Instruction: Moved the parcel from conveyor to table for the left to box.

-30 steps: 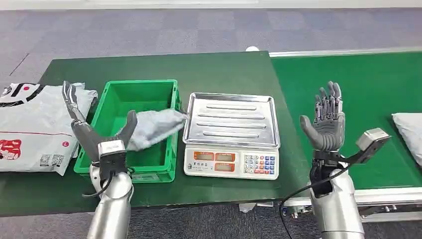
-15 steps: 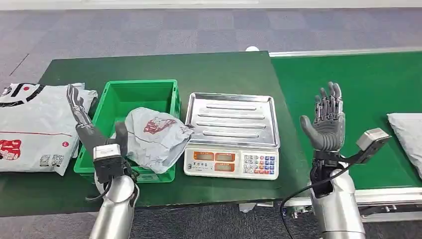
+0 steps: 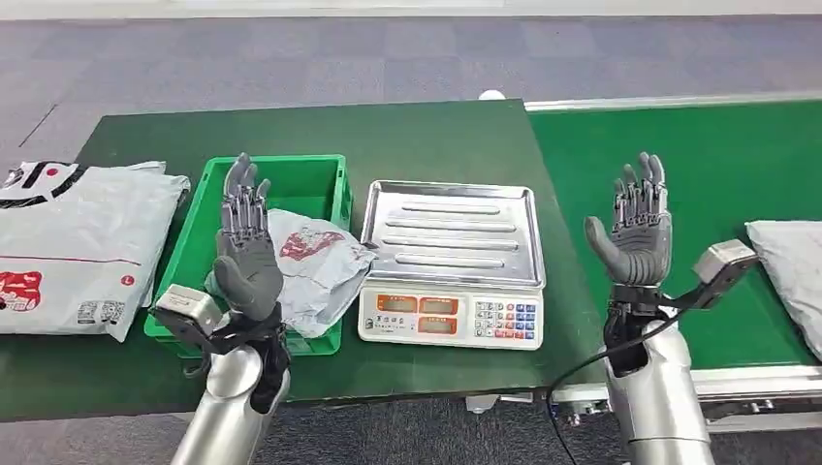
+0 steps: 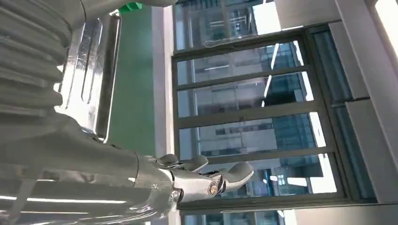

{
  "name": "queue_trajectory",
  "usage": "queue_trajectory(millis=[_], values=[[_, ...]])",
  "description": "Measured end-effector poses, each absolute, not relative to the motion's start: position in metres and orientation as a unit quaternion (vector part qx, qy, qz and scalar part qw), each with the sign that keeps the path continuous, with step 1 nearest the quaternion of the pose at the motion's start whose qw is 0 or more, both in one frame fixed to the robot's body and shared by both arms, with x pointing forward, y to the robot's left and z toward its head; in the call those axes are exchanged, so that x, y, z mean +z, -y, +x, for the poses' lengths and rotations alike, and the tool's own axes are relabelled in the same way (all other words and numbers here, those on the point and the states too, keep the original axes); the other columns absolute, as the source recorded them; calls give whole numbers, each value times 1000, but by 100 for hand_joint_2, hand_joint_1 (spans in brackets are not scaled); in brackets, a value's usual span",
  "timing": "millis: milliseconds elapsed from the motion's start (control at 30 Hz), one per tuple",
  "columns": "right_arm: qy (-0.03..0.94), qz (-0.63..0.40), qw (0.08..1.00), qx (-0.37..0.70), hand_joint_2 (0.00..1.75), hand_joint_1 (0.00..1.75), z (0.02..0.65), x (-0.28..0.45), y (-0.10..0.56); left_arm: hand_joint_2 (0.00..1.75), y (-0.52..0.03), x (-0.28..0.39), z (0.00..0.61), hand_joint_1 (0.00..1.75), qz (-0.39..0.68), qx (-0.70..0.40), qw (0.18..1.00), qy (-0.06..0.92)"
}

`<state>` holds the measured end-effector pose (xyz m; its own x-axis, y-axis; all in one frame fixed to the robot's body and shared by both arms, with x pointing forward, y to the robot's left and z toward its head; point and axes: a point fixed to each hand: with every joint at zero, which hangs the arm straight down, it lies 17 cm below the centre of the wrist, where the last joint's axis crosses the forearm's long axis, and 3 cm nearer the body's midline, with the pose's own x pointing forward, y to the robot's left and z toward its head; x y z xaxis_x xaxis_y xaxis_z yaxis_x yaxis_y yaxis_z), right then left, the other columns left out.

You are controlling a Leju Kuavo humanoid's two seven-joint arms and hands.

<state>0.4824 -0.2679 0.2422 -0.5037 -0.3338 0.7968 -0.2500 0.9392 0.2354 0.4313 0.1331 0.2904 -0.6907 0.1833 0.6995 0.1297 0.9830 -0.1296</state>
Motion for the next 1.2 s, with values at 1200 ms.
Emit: queue_trajectory(millis=[1200], values=[[615, -506, 589, 137, 175, 0, 521, 125, 498, 175, -27, 233, 401, 0, -301, -129, 426, 844]])
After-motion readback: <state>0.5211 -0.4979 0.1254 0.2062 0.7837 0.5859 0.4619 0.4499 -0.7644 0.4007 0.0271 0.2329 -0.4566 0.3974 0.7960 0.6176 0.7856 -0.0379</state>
